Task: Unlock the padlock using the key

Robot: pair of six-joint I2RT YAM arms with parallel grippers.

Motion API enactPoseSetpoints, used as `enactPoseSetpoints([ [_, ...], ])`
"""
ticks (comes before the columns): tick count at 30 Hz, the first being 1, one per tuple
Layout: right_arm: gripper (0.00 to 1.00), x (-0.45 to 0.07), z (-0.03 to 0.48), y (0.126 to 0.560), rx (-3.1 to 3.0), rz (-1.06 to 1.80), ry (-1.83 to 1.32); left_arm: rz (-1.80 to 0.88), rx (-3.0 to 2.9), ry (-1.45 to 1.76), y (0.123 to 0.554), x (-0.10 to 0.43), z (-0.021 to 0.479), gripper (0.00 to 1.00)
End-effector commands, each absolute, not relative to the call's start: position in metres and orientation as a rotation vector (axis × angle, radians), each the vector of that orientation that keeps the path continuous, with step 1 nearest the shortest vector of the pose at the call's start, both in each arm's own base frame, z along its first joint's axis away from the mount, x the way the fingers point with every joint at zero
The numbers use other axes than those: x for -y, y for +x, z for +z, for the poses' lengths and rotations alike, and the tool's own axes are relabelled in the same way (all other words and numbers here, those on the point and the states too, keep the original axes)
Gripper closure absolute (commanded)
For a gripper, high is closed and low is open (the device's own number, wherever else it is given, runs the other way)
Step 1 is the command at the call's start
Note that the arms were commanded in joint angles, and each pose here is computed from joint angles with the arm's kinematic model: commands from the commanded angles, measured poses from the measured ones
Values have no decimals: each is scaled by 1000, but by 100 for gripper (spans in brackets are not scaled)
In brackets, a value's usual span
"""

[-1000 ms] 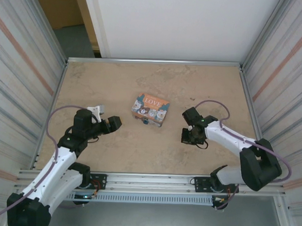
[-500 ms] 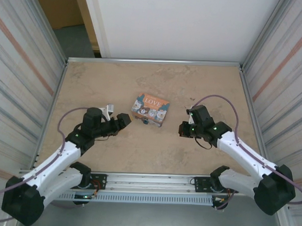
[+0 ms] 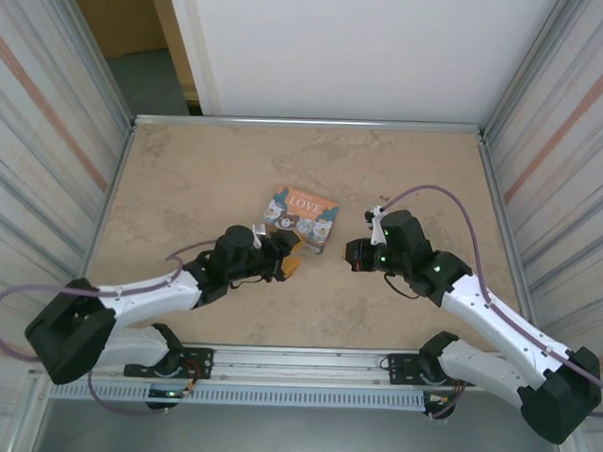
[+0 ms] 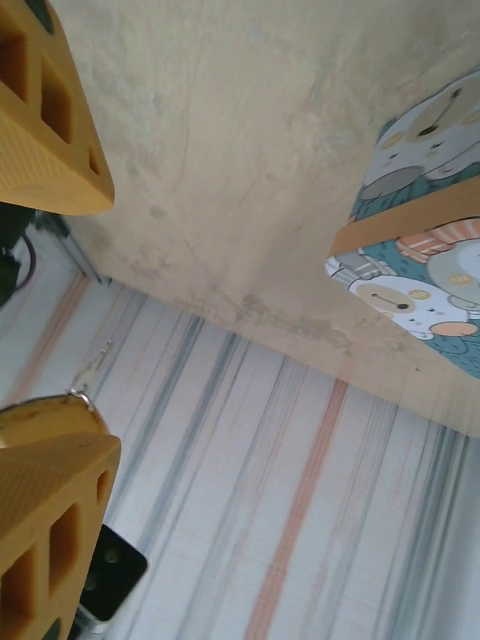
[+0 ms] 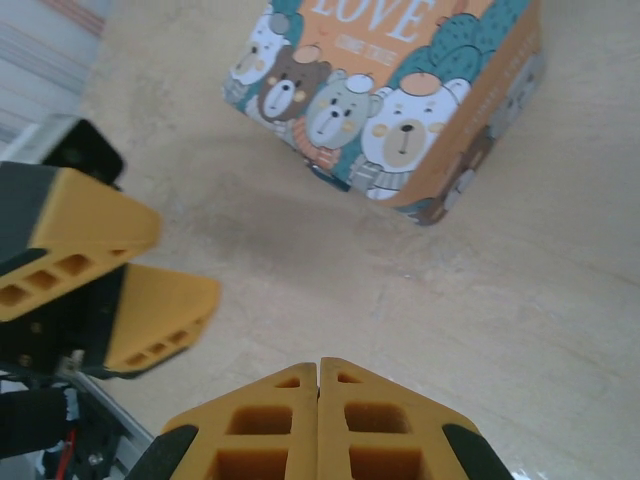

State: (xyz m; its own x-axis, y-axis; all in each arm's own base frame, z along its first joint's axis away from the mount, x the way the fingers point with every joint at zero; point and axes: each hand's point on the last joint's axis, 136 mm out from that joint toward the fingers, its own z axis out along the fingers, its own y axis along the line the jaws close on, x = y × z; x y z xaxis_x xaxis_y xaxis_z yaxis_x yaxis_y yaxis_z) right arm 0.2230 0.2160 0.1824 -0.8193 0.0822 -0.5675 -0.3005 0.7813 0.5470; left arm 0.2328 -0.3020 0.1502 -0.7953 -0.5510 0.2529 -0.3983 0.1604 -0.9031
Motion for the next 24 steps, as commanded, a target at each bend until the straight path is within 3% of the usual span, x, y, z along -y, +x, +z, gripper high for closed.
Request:
enactPoseSetpoints([
  [1,100,-228,207,225,-2298,934,-173,-1940,-2093,-1120,246,322,183,41],
  [8,100,-240,213,223,-2264,949,-205,-2051,-2062,-1203,248,351,185,43],
  [24,100,-264,211,228,-2252,952,-241,-2063,-2019,-1281,252,354,183,44],
])
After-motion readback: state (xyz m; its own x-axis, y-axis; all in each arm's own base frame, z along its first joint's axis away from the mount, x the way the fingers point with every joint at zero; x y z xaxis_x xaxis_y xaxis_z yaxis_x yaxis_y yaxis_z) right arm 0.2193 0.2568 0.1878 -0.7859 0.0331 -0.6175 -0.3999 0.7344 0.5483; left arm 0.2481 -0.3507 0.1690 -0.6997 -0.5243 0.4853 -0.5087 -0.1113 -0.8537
